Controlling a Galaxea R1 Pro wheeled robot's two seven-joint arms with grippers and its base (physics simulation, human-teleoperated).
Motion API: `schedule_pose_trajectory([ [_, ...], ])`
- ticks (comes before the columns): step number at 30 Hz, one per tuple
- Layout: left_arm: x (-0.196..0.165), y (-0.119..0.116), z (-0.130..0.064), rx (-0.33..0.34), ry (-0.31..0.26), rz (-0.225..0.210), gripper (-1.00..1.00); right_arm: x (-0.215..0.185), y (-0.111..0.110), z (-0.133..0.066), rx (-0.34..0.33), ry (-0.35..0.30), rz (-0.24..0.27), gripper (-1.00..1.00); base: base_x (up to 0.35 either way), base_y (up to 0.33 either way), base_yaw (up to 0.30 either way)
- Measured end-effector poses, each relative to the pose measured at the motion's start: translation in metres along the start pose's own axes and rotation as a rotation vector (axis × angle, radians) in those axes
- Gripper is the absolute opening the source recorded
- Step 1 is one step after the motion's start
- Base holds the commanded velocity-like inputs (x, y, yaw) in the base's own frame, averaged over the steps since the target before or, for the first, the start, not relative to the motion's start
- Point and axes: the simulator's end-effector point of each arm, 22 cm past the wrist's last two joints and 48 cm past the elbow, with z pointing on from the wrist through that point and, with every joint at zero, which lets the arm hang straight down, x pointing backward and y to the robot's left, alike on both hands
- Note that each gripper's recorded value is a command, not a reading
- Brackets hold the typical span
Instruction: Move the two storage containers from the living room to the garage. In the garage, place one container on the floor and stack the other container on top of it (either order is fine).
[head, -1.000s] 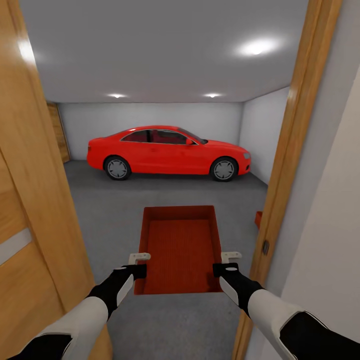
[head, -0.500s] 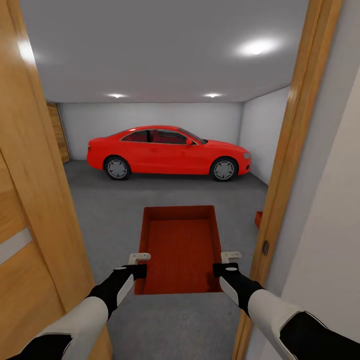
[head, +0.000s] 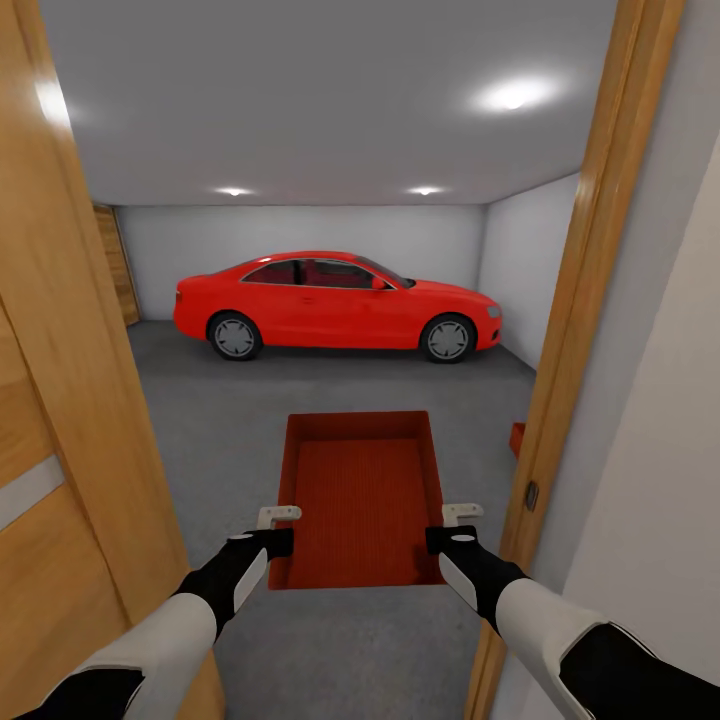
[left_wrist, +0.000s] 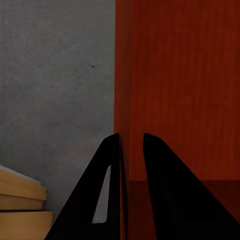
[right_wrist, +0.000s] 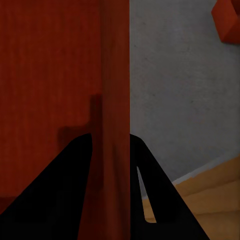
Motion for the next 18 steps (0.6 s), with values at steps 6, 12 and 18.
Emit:
schedule_pose_trajectory([
  [6,-0.0004,0.0000,0.0000,0.000,-0.002,0.000,-1.00,-0.0003,0.0000,0.0000,0.000,-0.001,0.000,-1.00,0.000,0.003,0.000],
  [12,-0.0005,0.0001,-0.0001,0.001,-0.002,0.001,-1.00,-0.0004,0.0000,-0.0001,0.000,-0.002,0.000,-1.00,0.046,0.163,0.000],
  [18,-0.0005,0.0001,0.0000,0.001,-0.002,0.001,-1.00,-0.0004,0.0001,0.0000,0.000,-0.002,0.000,-1.00,0.011,0.038,0.000],
])
